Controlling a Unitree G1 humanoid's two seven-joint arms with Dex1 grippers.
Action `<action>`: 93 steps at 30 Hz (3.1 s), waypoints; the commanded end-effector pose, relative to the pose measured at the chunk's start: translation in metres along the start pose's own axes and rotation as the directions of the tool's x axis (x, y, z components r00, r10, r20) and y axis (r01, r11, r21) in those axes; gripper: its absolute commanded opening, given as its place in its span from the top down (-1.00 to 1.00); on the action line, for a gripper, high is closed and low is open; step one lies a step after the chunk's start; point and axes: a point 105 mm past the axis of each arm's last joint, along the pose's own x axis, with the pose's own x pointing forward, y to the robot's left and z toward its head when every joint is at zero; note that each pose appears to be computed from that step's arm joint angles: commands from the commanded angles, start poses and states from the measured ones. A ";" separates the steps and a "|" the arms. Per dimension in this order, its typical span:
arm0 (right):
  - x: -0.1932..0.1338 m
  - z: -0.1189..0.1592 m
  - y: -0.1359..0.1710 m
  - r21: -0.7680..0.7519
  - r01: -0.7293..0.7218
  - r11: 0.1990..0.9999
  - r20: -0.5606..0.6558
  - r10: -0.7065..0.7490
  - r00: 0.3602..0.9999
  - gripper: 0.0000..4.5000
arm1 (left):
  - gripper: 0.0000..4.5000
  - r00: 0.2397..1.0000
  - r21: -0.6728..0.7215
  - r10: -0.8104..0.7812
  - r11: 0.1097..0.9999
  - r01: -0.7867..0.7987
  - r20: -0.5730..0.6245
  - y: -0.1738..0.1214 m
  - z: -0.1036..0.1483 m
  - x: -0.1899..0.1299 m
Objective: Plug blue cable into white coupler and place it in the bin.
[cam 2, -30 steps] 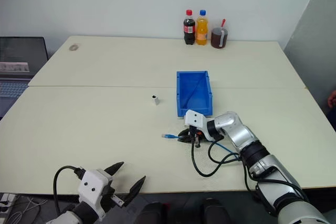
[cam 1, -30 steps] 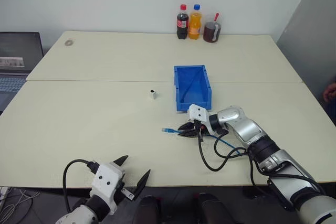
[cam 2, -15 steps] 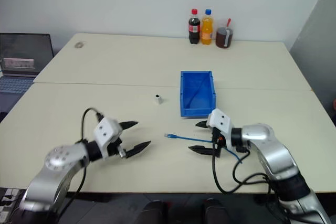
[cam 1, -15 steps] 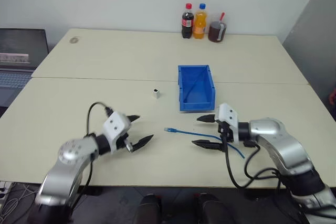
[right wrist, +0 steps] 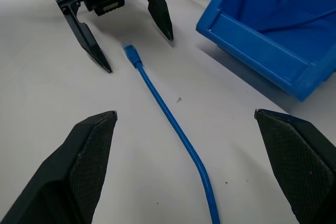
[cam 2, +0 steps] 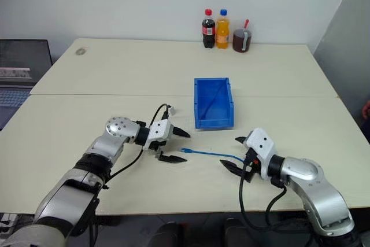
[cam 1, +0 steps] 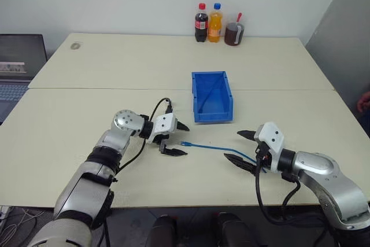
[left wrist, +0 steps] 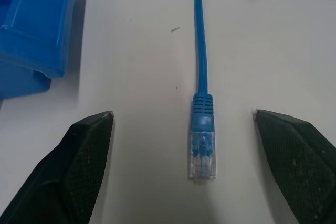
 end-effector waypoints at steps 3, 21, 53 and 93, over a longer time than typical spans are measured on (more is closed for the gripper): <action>-0.011 0.009 0.004 -0.017 0.041 0.999 0.030 -0.040 0.999 -1.00 | -0.62 0.989 -0.050 -0.085 0.996 0.079 -0.125 -0.017 -0.033 -0.009; -0.011 0.010 -0.003 -0.021 0.038 0.999 0.026 -0.037 0.999 -1.00 | 0.90 0.990 -0.138 -0.089 0.988 0.074 -0.112 -0.028 -0.045 -0.019; -0.019 0.076 0.054 0.658 -0.474 0.586 0.381 0.283 0.880 -1.00 | 0.90 0.833 -0.684 -0.054 0.544 0.487 0.550 -0.066 0.136 -0.014; -0.008 0.064 0.033 0.649 -0.372 0.663 0.294 0.233 0.927 0.95 | -0.29 0.894 -0.622 -0.032 0.708 0.336 0.446 -0.063 0.122 -0.025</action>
